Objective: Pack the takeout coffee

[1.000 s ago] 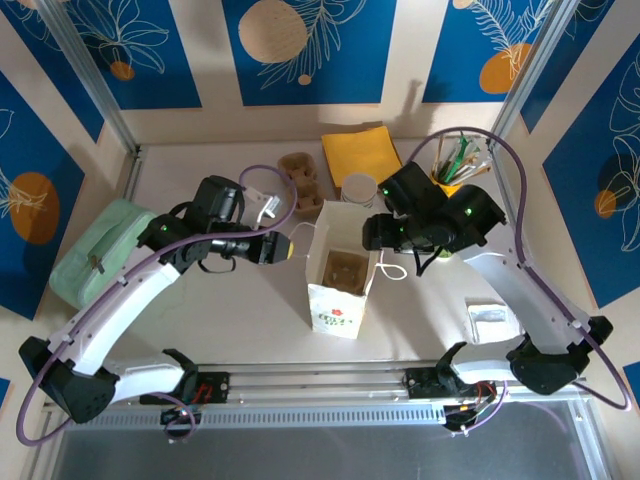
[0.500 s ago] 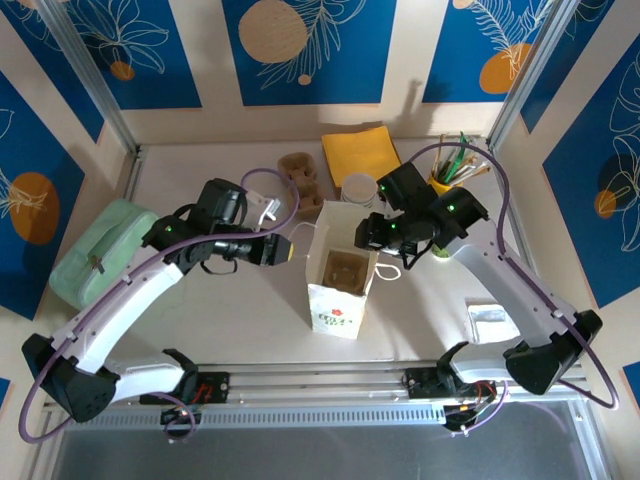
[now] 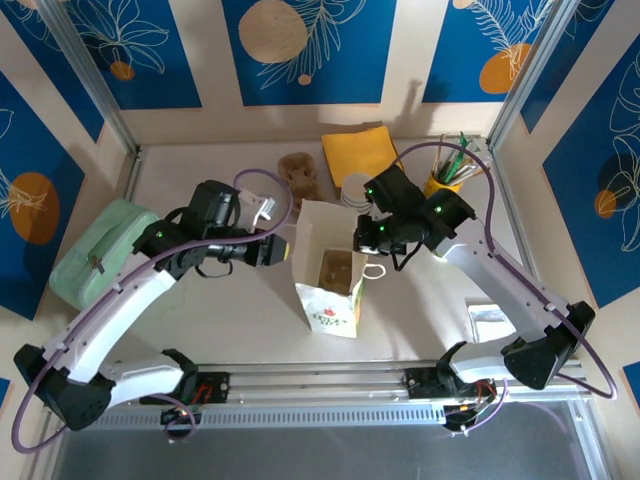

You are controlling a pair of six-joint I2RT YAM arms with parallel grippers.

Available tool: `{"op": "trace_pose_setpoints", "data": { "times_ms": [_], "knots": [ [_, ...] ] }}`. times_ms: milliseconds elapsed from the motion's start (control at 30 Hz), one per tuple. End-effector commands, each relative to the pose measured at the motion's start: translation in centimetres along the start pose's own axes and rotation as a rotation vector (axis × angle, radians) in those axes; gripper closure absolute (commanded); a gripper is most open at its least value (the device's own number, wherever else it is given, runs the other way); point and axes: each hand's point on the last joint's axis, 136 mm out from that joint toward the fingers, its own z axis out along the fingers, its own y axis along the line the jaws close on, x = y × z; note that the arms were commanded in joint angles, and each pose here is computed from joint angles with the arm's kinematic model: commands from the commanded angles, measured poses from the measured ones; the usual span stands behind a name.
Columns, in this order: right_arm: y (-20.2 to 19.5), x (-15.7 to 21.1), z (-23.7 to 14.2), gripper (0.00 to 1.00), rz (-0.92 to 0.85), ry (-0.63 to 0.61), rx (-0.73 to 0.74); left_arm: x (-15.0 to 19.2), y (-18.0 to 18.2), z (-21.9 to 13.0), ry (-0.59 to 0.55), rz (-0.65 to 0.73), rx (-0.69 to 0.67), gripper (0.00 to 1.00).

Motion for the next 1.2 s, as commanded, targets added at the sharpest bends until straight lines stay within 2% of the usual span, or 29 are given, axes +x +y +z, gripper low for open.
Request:
{"op": "trace_pose_setpoints", "data": {
  "times_ms": [0,233,433,500,667,900,1167],
  "knots": [
    [2.2,-0.2,-0.7,0.99,-0.084,-0.044,-0.064,-0.8,-0.2,-1.3,-0.072,0.024,-0.02,0.69],
    [5.3,-0.2,-2.4,1.0,-0.225,-0.134,-0.154,-2.3,0.9,-4.7,-0.251,0.051,-0.139,0.67],
    [8.3,0.7,-3.9,1.0,-0.406,-0.211,-0.276,-2.8,3.6,-8.9,-0.46,0.034,-0.322,0.59],
    [9.5,1.4,-4.4,1.0,-0.497,-0.247,-0.324,-2.6,4.7,-10.2,-0.521,0.016,-0.38,0.52],
    [11.5,2.7,-5.8,1.0,-0.654,-0.359,-0.448,-2.0,5.7,-12.6,-0.63,-0.006,-0.437,0.44],
    [12.2,3.8,-6.3,1.0,-0.722,-0.417,-0.528,-1.5,5.8,-13.5,-0.662,-0.005,-0.449,0.4],
    [12.4,3.9,-5.0,1.0,-0.641,-0.35,-0.502,-1.6,5.4,-12.8,-0.633,0.011,-0.423,0.38]
  ]
}}
